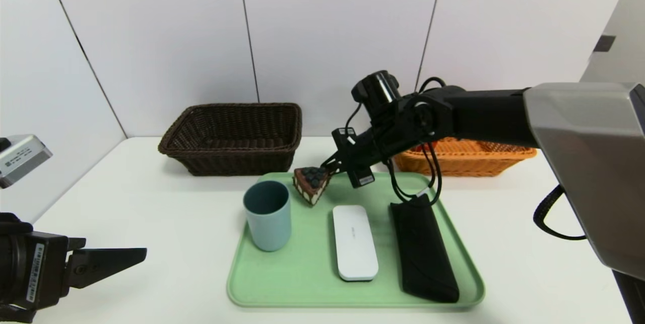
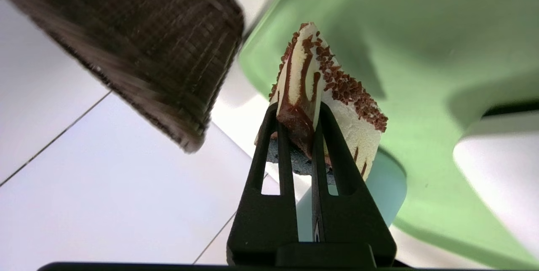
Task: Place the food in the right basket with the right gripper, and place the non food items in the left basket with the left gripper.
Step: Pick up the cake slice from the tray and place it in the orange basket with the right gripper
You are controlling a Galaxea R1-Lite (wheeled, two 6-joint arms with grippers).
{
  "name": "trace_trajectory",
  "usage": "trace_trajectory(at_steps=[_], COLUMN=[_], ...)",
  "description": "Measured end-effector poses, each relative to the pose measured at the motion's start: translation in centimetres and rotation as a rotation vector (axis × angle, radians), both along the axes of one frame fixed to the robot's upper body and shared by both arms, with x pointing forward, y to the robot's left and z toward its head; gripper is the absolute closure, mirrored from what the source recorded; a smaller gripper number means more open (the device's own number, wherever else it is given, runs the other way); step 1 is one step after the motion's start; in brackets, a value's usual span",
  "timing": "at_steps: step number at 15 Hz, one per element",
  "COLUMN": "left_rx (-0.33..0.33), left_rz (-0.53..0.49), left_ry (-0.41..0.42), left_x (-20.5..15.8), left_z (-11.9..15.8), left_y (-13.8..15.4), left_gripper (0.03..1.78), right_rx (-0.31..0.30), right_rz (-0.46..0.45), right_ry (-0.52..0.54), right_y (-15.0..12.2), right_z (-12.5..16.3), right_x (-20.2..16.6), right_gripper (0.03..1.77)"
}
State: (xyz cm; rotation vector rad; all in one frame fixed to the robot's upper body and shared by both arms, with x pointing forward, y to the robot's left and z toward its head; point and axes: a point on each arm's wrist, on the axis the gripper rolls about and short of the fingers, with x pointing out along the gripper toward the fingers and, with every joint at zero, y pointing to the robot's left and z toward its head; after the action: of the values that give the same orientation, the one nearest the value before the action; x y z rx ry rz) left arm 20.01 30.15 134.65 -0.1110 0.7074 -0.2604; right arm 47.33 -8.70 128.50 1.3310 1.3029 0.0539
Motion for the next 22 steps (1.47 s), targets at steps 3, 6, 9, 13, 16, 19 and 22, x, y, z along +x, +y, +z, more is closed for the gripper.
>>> trace_trajectory(at_steps=[3,6,9,13,16,19,22], left_rx=[0.0,0.001,0.0,-0.001,0.0,-0.001,-0.001], left_rz=[0.0,-0.001,0.0,-0.004,-0.005,-0.005,-0.005], left_ry=[-0.001,0.0,0.001,-0.011,-0.013,-0.012,-0.012], left_x=[0.0,0.0,0.0,0.1,0.2,0.2,0.2], left_z=[0.0,0.0,0.0,0.2,0.2,0.2,0.2], left_y=[0.0,0.0,0.0,0.0,-0.1,-0.1,-0.1], left_gripper=[0.12,0.12,0.12,0.12,0.12,0.12,0.12], right_rx=[0.035,0.093,0.133,0.082,-0.13,-0.537,-0.828], right_rz=[0.018,0.054,0.125,0.208,0.213,0.172,0.147], right_ry=[-0.048,-0.1,-0.203,-0.476,-0.674,-0.83,-0.862], right_y=[-0.6,-1.3,-2.5,-5.3,-7.4,-9.9,-12.9], right_z=[2.7,5.8,9.3,14.2,15.6,15.2,14.7], right_x=[-1.0,-2.4,-4.3,-7.1,-8.1,-7.1,-5.4], right_gripper=[1.64,1.64,1.64,1.64,1.64,1.64,1.64])
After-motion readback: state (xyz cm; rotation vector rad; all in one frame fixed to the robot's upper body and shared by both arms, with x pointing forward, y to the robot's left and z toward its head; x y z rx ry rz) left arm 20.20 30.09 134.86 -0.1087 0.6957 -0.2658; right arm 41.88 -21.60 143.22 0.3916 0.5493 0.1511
